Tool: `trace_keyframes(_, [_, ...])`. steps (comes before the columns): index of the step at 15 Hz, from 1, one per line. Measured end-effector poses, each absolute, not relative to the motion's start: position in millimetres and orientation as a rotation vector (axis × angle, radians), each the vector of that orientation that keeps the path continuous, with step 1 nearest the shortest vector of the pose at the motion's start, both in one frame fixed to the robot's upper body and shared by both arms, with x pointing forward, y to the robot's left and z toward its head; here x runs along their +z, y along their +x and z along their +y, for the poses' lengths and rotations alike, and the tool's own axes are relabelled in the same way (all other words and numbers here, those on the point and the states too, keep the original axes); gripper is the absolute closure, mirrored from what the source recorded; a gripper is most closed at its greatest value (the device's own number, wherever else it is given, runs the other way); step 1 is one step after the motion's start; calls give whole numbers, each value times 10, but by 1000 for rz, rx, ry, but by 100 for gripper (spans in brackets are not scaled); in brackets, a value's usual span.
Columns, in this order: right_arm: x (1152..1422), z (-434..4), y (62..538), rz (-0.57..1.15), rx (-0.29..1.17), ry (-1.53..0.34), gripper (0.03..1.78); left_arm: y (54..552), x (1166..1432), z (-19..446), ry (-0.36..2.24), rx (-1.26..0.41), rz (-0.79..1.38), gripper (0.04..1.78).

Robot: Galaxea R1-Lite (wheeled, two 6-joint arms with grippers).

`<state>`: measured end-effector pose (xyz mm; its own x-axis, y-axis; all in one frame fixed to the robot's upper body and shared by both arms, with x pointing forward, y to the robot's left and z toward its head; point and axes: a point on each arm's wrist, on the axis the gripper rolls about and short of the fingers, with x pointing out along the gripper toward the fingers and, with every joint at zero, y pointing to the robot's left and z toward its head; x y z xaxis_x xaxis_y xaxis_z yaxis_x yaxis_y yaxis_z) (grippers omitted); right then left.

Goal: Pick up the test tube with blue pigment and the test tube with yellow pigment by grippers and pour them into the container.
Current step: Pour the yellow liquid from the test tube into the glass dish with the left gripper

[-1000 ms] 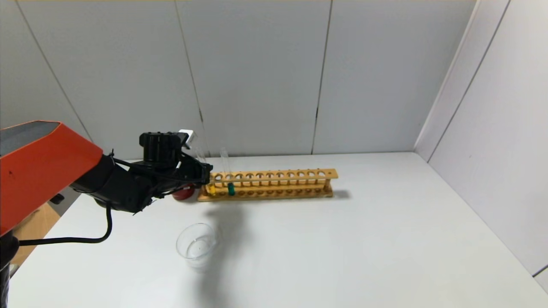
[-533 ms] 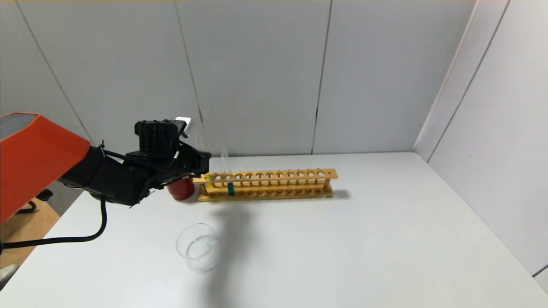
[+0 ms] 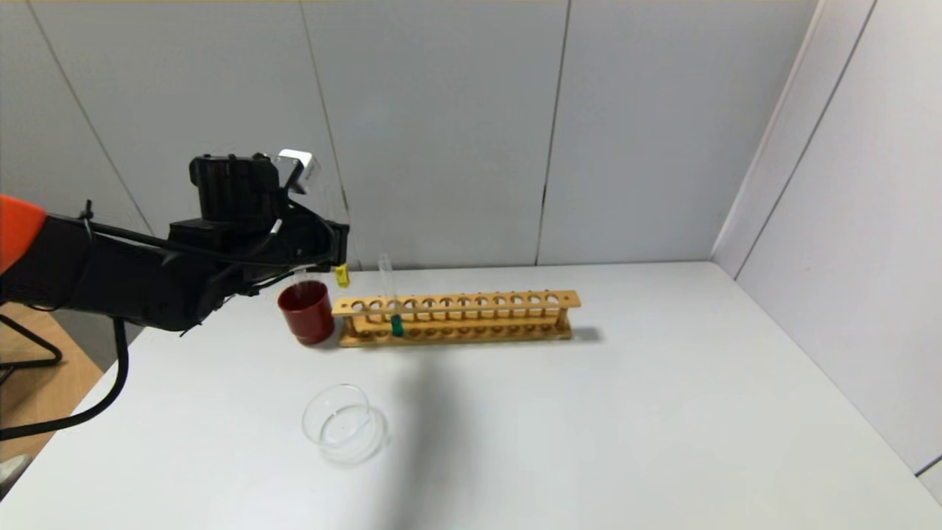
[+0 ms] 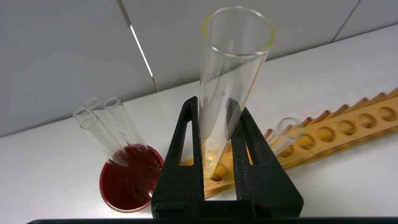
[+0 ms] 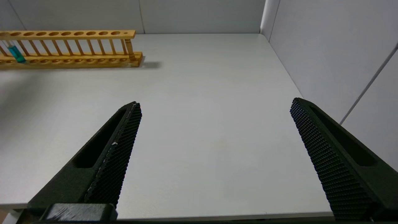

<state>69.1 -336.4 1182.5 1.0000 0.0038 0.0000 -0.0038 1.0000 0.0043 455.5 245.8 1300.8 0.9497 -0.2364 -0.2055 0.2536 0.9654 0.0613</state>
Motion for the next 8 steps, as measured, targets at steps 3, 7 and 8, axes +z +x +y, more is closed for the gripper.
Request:
trace_keyframes(3, [11825, -3364, 691, 0, 4, 4, 6, 4345, 13294, 2474, 88, -237, 164, 151])
trace_keyframes(7, [11825, -3364, 691, 0, 4, 4, 6, 3922, 13563, 2498, 127, -179, 166, 151])
trace_keyframes(8, [11825, -3364, 691, 0, 4, 4, 6, 3809, 13601, 2519, 146, -179, 157, 151])
